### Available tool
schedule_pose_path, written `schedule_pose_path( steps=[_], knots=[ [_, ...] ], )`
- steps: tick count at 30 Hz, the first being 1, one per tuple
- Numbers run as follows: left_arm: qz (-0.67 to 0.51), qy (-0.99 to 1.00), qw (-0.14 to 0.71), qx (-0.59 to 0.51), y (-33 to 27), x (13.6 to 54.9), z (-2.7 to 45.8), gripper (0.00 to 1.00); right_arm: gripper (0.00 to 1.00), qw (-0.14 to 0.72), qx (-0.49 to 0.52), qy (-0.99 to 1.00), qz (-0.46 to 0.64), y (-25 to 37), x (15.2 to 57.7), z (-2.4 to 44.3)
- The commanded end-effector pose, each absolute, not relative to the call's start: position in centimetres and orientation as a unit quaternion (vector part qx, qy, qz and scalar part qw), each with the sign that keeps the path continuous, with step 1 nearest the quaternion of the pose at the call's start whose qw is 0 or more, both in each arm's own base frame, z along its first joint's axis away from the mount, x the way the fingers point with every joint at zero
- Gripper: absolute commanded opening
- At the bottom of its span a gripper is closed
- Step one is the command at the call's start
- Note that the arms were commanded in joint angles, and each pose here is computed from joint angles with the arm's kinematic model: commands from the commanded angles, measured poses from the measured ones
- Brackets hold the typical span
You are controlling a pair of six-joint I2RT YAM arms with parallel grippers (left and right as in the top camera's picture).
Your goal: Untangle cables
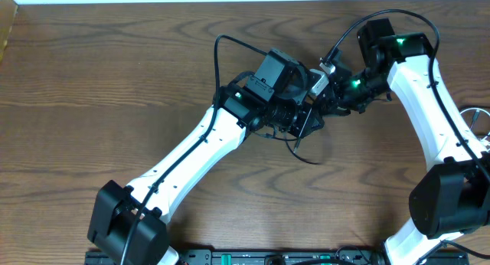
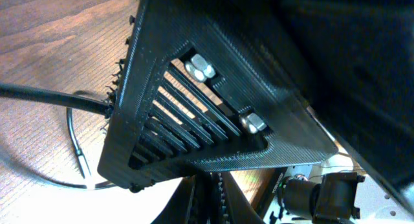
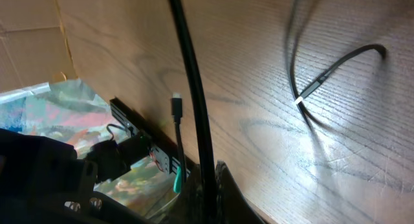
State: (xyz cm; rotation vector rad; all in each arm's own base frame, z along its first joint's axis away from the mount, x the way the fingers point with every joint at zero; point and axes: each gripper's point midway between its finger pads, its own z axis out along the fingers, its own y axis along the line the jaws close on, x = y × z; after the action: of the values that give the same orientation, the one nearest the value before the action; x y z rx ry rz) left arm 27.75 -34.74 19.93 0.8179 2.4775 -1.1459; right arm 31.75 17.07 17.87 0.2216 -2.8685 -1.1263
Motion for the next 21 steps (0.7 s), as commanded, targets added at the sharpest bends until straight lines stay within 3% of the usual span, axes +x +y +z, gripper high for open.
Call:
schedule_pose_path(
  steps=[1, 4, 6, 10, 15, 21],
  knots=[
    [-0.407, 0.854, 0.136, 0.293, -34.9, 27.1, 20.0, 0.08, 0.01, 0.027, 0.084, -0.929, -0.359, 17.4, 31.5, 17.6],
    [-0.387, 0.866, 0.136, 0.286, -34.3, 27.4, 19.4, 0.12, 0.01, 0.027, 0.084, -0.929, -0.359, 17.4, 31.5, 17.6],
    [-0.366, 0.878, 0.134, 0.278, -33.7, 27.6, 18.7, 0.34, 0.01, 0.027, 0.084, -0.93, -0.356, 17.3, 31.5, 17.6],
    [-0.312, 0.905, 0.126, 0.262, -31.9, 27.7, 17.0, 0.52, 0.01, 0.026, 0.078, -0.96, -0.269, 14.6, 31.8, 15.7],
    [-0.208, 0.938, 0.125, 0.249, -28.3, 28.4, 14.8, 0.54, 0.01, 0.063, 0.003, -0.998, -0.032, 5.7, 30.5, 13.4],
    [-0.093, 0.966, 0.118, 0.208, -23.1, 29.4, 13.3, 0.53, 0.01, 0.105, -0.014, -0.994, 0.03, 2.6, 28.5, 13.1]
  ],
)
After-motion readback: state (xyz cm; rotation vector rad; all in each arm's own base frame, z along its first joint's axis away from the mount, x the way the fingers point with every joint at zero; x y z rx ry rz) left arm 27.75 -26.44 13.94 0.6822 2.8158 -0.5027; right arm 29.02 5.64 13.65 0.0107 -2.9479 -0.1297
